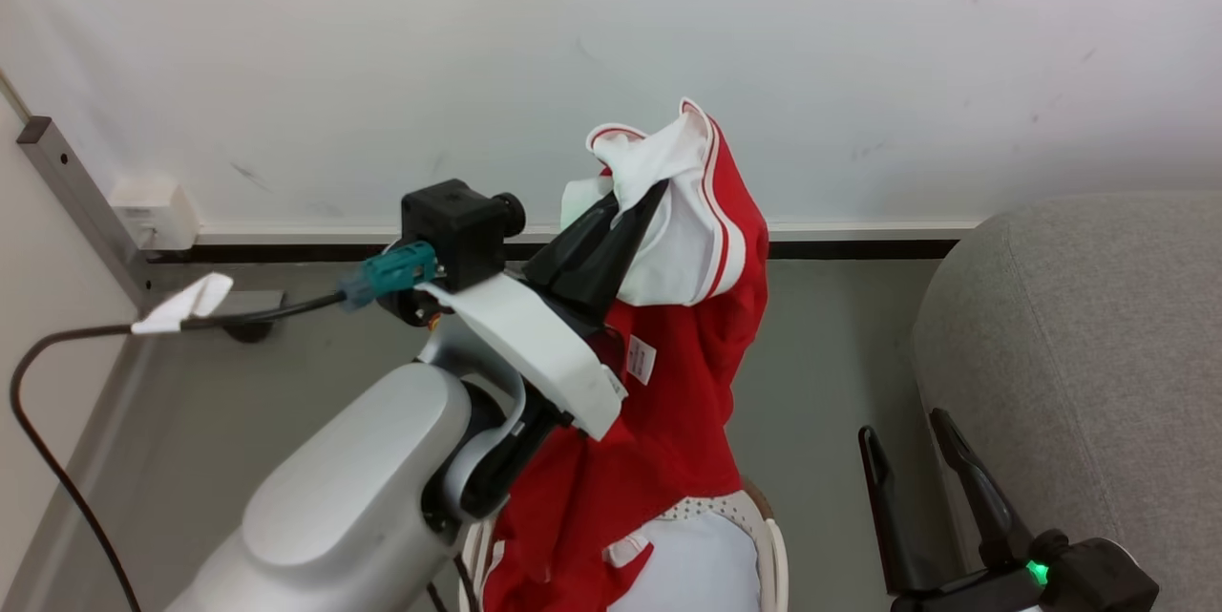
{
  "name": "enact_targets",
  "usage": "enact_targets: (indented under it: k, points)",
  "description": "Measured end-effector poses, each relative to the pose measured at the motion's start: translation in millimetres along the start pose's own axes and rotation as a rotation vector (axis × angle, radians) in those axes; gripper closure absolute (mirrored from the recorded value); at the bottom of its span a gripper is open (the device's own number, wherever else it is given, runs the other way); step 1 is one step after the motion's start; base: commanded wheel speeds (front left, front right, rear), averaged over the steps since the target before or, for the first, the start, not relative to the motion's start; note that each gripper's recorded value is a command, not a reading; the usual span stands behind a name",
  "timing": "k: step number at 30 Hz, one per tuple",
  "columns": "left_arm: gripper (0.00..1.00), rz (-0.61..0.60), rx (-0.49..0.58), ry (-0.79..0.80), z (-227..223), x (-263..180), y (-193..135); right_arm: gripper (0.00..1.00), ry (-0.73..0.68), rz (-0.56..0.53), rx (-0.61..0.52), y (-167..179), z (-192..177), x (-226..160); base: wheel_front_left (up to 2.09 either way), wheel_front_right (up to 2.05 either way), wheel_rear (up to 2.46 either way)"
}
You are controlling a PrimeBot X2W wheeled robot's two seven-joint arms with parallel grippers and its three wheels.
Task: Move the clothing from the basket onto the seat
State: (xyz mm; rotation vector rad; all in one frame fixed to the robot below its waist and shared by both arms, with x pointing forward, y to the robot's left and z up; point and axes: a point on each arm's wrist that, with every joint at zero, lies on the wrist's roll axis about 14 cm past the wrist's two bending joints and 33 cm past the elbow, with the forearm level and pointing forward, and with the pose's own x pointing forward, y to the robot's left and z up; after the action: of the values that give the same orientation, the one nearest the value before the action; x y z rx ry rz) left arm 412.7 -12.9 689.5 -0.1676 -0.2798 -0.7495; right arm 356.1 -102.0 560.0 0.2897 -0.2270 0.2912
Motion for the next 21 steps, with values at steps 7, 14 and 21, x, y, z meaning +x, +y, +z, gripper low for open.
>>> enact_targets:
  k: [7,14,21]
  points:
    - [1.00,0.008,-0.009,-0.002,1.5,-4.4,-1.9,0.00,0.004,0.068,-0.005,20.3,-1.7,5.8,0.00,0.00,0.00]
    - [1.00,-0.025,-0.025,0.001,-1.7,-3.4,-15.8,0.00,0.025,0.201,-0.038,54.2,-7.8,17.6,0.00,0.00,0.00]
    - [1.00,-0.065,-0.035,0.001,-0.4,-6.9,-34.9,0.00,0.105,0.271,-0.108,65.5,-32.4,32.0,0.00,0.00,0.00]
